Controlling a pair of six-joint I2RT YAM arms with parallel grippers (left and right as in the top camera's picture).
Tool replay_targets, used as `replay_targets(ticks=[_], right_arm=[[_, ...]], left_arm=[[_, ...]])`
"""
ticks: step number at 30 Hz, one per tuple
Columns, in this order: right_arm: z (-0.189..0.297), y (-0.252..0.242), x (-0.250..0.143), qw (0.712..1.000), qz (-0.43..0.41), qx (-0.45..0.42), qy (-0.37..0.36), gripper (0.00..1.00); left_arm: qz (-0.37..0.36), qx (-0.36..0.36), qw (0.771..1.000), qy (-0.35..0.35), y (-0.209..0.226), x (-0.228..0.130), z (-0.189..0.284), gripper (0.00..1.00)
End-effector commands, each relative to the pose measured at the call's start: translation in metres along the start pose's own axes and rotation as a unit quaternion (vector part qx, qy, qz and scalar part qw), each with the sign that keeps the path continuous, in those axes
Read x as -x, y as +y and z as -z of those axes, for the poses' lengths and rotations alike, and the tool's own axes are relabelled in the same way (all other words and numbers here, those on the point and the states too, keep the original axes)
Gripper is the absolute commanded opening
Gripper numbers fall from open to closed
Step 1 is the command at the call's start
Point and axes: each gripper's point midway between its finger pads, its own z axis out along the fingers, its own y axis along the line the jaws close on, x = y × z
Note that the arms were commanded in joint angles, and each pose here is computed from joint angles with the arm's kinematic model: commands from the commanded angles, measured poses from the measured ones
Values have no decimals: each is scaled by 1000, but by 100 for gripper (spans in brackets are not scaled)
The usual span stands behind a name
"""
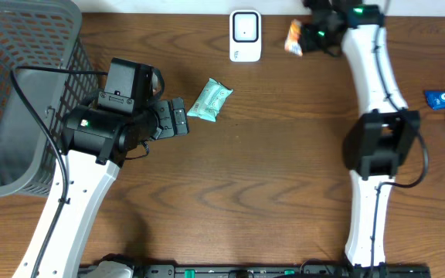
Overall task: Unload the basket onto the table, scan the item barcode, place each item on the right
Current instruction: 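Raise the orange tissue pack up to the scanner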
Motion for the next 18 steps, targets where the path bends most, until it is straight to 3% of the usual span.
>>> replay_targets(ticks=[1,6,10,18], right_arm=[[5,7,27,976,122,-178,-18,1],[10,44,70,903,284,-317,-57,1],[-4,69,85,859,362,-357,-68,1],[-35,76,72,855,377,-352,-54,1]], left_arm=[[-6,8,1000,-1,4,2,-1,98],[-6,8,1000,-1,4,2,-1,98],[-6,8,1000,-1,4,2,-1,98],[-6,8,1000,-1,4,2,-1,98]])
